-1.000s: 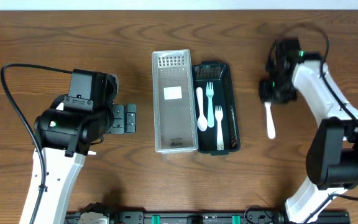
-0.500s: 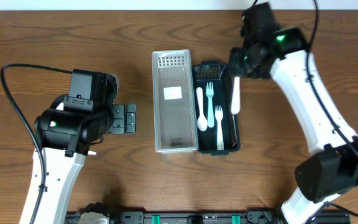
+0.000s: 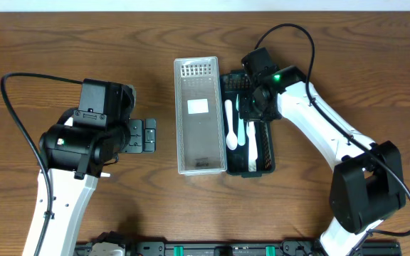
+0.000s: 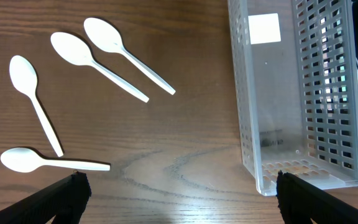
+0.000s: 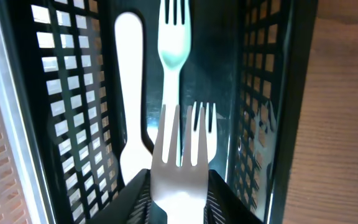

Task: Pack container
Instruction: 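Lower the fork into the black basket and release it, then raise the right arm away and move the left gripper to the spoons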

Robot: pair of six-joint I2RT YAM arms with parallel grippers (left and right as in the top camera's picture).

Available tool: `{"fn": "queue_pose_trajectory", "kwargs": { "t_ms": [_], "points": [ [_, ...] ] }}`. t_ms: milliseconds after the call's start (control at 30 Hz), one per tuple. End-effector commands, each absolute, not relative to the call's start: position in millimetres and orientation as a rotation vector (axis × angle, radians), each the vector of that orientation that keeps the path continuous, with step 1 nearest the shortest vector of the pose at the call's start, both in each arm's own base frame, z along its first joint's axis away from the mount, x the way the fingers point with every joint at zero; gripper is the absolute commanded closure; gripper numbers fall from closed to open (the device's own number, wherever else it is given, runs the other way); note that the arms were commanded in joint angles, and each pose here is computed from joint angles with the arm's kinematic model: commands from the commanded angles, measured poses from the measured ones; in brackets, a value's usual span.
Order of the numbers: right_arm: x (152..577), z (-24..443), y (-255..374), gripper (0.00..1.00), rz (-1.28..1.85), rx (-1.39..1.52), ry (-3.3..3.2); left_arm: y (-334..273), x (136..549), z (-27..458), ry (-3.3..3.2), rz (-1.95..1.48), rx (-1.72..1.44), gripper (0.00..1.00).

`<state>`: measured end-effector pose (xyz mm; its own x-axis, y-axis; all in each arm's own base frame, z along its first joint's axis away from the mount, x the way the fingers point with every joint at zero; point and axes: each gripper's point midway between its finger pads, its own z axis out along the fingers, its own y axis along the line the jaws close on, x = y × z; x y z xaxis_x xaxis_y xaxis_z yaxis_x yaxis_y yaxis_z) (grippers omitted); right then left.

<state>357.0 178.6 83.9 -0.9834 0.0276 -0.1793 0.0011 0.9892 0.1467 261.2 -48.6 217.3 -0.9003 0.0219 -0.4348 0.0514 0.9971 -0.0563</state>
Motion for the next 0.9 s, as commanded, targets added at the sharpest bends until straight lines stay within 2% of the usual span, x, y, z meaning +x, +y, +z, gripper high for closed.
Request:
{"fn": "queue_pose_trajectory", "kwargs": {
  "t_ms": [0, 167, 267, 367, 433, 500, 667, 867],
  "points": [
    [358, 81, 181, 0.58, 0.21, -0.026, 2.948, -46, 263, 217, 2.693, -0.075, 0.036, 0.02],
    [369, 91, 186, 0.29, 0.222, -0.135, 2.898, -46, 263, 217, 2.693, -0.075, 0.036, 0.02],
    [381, 115, 191, 0.22, 0.237, -0.205, 2.841, -46, 263, 217, 2.693, -0.076, 0.036, 0.02],
    [392, 152, 196, 0.2, 0.242, -0.286, 2.774, -46, 263, 217, 2.693, -0.076, 0.036, 0.02],
    [400, 182, 190, 0.12, 0.197, -0.297, 2.725, -45, 260, 218, 2.693, -0.075, 0.036, 0.02],
    [408, 215, 175, 0.01, 0.123, -0.259, 2.675, -44, 254, 225, 2.689, -0.077, 0.024, 0.02],
    [419, 261, 123, 0.01, 0.058, -0.098, 2.629, -15, 241, 258, 2.6, 0.047, -0.258, 0.02],
    [418, 238, 16, 0.01, -0.052, 0.22, 2.731, 32, 238, 289, 2.46, 0.172, -0.553, 0.02]
  ]
}}
